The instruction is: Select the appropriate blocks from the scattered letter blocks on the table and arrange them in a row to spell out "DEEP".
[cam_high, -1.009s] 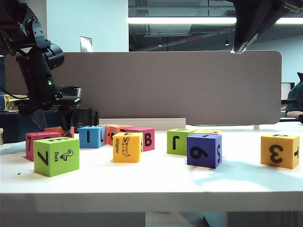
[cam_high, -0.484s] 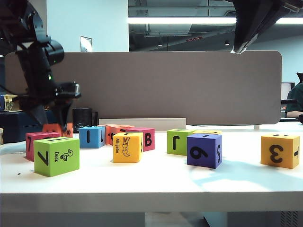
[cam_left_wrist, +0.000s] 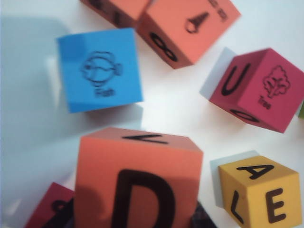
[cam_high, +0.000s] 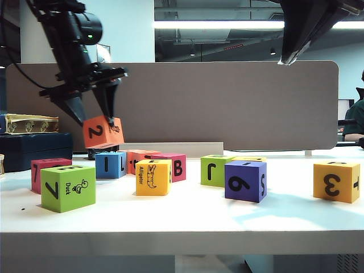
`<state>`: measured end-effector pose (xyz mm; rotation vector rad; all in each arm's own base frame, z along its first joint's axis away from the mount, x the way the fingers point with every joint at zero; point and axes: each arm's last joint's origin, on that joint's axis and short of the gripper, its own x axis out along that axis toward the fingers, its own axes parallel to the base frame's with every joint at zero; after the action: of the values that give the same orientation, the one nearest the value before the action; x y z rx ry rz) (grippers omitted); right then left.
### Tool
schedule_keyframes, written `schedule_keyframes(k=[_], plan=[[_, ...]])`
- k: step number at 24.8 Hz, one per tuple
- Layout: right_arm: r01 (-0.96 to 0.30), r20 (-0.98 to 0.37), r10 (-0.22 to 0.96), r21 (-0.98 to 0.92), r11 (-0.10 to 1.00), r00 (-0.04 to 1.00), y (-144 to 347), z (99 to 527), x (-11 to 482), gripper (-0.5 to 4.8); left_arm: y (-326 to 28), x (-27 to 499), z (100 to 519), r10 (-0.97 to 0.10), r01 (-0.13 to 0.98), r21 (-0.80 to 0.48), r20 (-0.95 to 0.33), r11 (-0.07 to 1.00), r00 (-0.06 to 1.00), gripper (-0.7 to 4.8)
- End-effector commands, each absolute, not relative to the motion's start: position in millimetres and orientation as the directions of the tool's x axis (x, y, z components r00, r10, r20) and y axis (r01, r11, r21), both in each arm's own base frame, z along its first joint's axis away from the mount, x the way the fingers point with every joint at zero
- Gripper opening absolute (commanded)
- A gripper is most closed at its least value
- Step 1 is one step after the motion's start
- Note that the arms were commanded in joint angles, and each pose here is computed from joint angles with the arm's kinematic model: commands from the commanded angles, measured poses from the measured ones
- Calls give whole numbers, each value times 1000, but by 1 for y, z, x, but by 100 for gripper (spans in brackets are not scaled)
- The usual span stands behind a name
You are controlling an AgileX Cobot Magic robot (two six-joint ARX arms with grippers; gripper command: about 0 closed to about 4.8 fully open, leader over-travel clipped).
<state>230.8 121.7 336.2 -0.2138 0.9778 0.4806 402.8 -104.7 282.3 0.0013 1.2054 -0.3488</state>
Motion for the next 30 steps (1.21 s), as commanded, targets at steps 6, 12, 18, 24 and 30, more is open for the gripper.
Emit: schedule_keyframes(k=[6, 12, 18, 24, 30], plan=[[-484, -825, 302, 40, 874, 478, 122, 339, 231, -1, -135, 385, 261, -201, 240, -145, -953, 960, 228, 241], [-483, -824, 302, 40, 875, 479, 122, 339, 231, -1, -134, 382, 229, -187, 182, -151, -962, 972, 201, 241], [-483, -824, 302, 40, 874, 480, 122, 339, 231, -1, -138, 376, 211, -187, 172, -157, -966, 973, 177, 242], [-483, -824, 303, 40, 875, 479, 122, 339, 231, -1, -139, 374, 211, -227, 177, -201, -963, 964, 146, 307], [-483, -824, 302, 40, 875, 479, 122, 339, 231, -1, -139, 371, 212, -239, 179, -216, -964, 960, 116, 355]])
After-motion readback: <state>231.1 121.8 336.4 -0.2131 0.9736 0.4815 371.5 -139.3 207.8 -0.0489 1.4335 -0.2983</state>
